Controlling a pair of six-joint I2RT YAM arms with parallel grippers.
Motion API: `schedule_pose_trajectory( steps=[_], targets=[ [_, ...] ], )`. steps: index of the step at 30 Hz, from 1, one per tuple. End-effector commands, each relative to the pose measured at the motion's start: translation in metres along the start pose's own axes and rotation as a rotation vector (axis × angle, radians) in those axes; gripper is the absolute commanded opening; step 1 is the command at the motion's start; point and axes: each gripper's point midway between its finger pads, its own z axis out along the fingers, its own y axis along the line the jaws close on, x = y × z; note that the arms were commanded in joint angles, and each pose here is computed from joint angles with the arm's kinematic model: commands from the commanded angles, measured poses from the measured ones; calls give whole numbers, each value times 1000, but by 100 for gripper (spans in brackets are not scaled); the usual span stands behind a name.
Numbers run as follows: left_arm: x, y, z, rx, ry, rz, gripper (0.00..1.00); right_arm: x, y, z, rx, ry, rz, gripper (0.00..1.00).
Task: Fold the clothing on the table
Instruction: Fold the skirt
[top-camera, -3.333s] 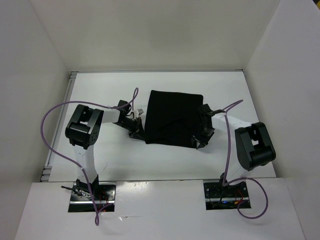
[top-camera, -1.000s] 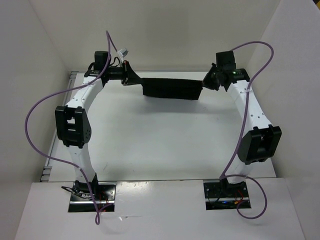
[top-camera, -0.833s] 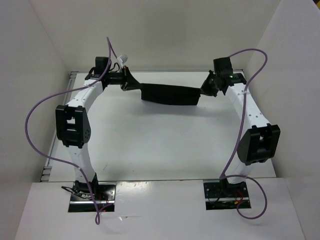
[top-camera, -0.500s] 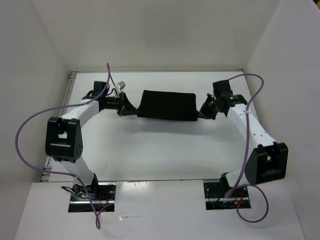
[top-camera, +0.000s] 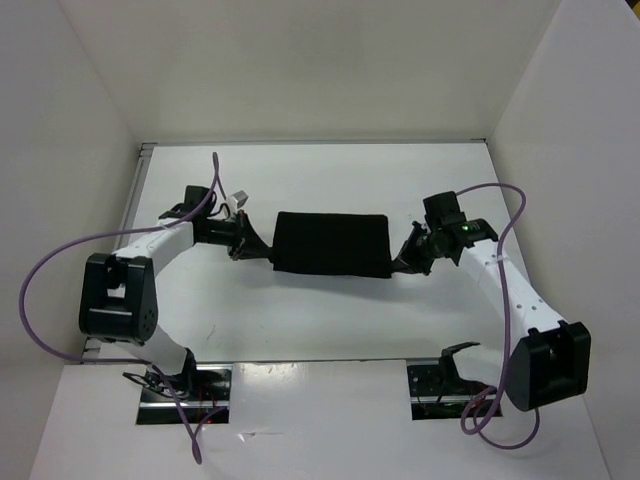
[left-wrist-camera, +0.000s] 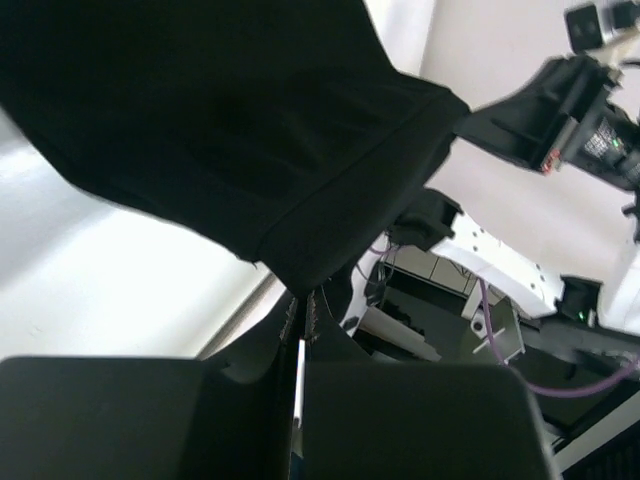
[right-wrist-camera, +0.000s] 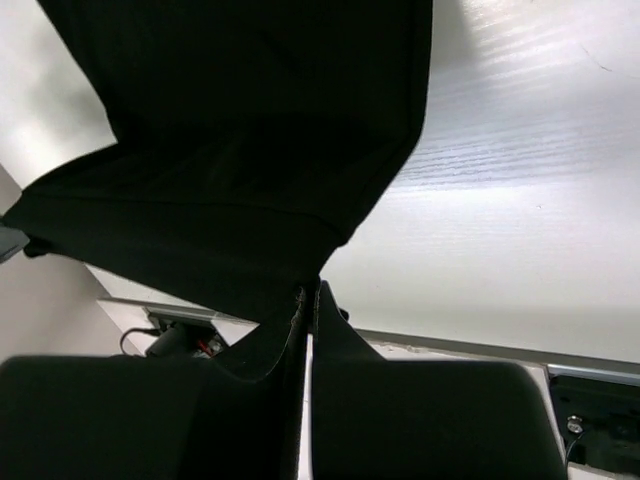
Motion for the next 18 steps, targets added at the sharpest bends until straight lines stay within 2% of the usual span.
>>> schedule_pose_trajectory(
  steps=[1, 10, 18],
  targets=[
    [-26, 21, 7, -48, -29, -17, 0, -19, 1, 8, 50, -40, -2, 0],
    [-57, 52, 26, -117, -53, -93, 0, -66, 13, 48, 96, -56, -18, 0],
    [-88, 38, 27, -103, -93, -81, 0, -93, 14, 68, 122, -63, -7, 0]
  ],
)
